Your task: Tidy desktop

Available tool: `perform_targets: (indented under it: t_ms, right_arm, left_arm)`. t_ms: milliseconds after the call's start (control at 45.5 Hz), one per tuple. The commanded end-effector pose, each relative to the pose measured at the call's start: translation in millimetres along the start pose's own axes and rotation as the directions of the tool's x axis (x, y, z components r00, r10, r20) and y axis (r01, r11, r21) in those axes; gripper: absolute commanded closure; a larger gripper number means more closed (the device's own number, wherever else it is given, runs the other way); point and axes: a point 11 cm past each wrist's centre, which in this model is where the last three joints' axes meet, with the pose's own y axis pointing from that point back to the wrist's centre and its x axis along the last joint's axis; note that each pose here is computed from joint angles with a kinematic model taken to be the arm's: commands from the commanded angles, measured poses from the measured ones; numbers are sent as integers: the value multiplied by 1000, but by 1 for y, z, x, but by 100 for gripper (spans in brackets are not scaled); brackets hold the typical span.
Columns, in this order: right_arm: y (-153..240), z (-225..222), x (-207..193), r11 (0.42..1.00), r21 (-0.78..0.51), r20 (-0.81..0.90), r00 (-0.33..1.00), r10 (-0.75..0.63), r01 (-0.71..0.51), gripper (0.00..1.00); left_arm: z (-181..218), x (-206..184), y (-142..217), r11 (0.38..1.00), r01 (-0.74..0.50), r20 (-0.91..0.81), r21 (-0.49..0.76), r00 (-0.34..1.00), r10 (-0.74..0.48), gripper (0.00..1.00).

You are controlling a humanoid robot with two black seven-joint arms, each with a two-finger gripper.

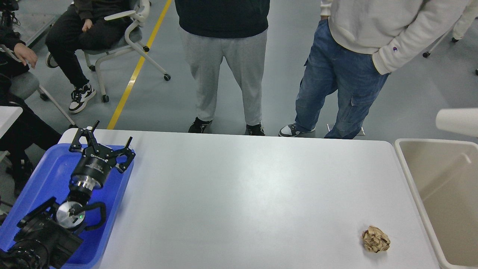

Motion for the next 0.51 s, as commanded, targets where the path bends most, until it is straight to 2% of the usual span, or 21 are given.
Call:
perform_targets:
  t_ms: [0, 286, 484]
  right_arm:
    - [-9, 77, 9, 981, -110, 221, 959, 178, -157, 100]
    - [-14, 155, -3, 942, -221, 232, 924, 303, -253, 100]
    - [-14, 185, -2, 898, -265, 193, 894, 405, -350, 100]
  left_arm:
    - [0, 0, 0, 1000, 0, 0, 0, 1000, 0, 0]
    - [1, 1, 1, 1000, -3, 2, 0, 1000, 3, 0]
    - [0, 1, 1, 1000, -1, 1, 0, 1000, 1, 0]
